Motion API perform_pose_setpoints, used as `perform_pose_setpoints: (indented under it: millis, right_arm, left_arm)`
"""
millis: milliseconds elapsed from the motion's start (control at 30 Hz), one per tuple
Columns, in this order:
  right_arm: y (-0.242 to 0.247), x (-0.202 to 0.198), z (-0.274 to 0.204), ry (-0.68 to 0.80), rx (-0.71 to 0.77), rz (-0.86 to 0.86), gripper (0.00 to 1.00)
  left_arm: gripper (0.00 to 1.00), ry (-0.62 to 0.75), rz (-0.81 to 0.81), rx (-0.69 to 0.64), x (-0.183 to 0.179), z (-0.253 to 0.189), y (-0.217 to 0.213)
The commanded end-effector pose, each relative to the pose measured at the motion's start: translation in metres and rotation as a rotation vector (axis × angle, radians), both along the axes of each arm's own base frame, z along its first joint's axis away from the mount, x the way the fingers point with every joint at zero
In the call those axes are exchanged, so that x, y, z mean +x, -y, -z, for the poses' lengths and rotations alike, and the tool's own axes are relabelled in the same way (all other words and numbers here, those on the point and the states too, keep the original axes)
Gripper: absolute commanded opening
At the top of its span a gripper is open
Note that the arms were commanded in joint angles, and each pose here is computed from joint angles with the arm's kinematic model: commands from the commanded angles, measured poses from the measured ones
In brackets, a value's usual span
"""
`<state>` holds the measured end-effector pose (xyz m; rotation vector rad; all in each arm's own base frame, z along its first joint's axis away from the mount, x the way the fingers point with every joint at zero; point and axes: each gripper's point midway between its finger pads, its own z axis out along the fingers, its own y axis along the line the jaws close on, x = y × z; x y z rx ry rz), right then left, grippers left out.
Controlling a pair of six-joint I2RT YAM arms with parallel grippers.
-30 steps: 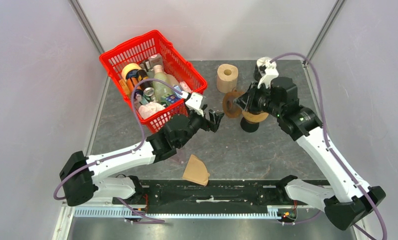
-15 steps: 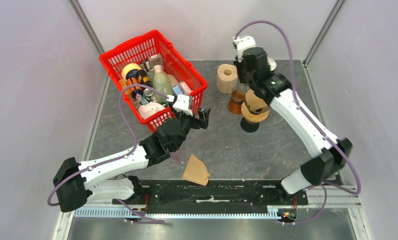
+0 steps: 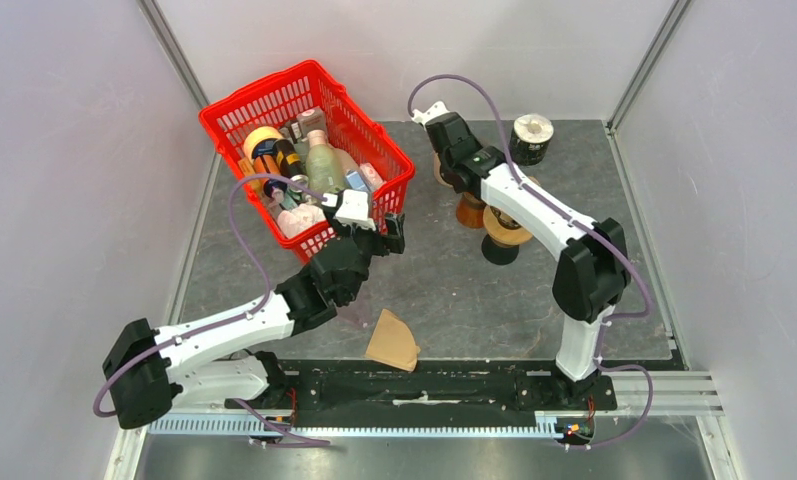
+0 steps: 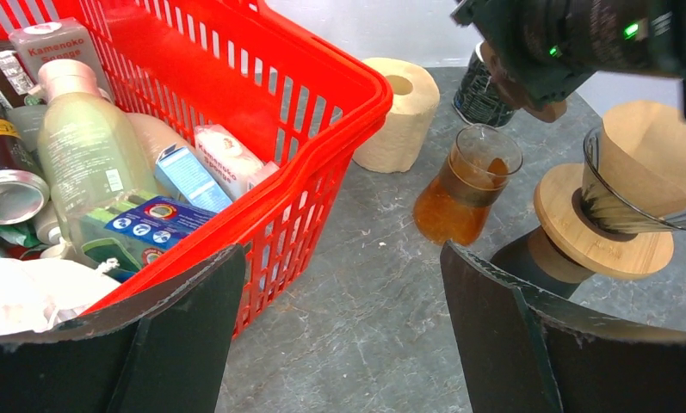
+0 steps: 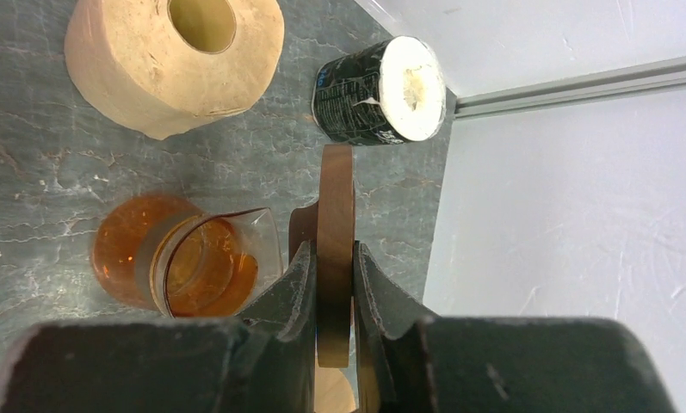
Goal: Place the coffee filter in the dripper
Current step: Place the dripper holder onto the coffee server.
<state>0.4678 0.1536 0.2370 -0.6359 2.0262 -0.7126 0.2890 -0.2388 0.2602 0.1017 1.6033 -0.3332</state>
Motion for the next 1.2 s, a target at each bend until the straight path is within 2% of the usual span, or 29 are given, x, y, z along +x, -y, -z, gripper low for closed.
perform_pose_setpoints:
  millis: [0,533,933,1167]
  right_arm:
    - [-0.003,0.011,-0.016,0.072,-0.066,0.039,0.03]
    - [-0.014,0.000,0.023,-0.058,-0.325,-0.042,0.04]
    - [-0.019,-0.006,0.052,-0.161,-0.372,-0.097,0.07]
    - [-0.021,-0.010,0.064,-0.206,-0.389,-0.125,0.14]
  left_arm:
    - [0.91,0.032,-0.053,-0.007,0.002,-0.010,-0.016]
    - [0.91,0.034,-0.051,-0.023,0.001,-0.011,-0.018]
    - [0.92,0.034,-0.060,-0.023,0.003,-0.011,-0.020]
    - [0.92,0.034,-0.062,-0.023,0.004,-0.011,-0.020]
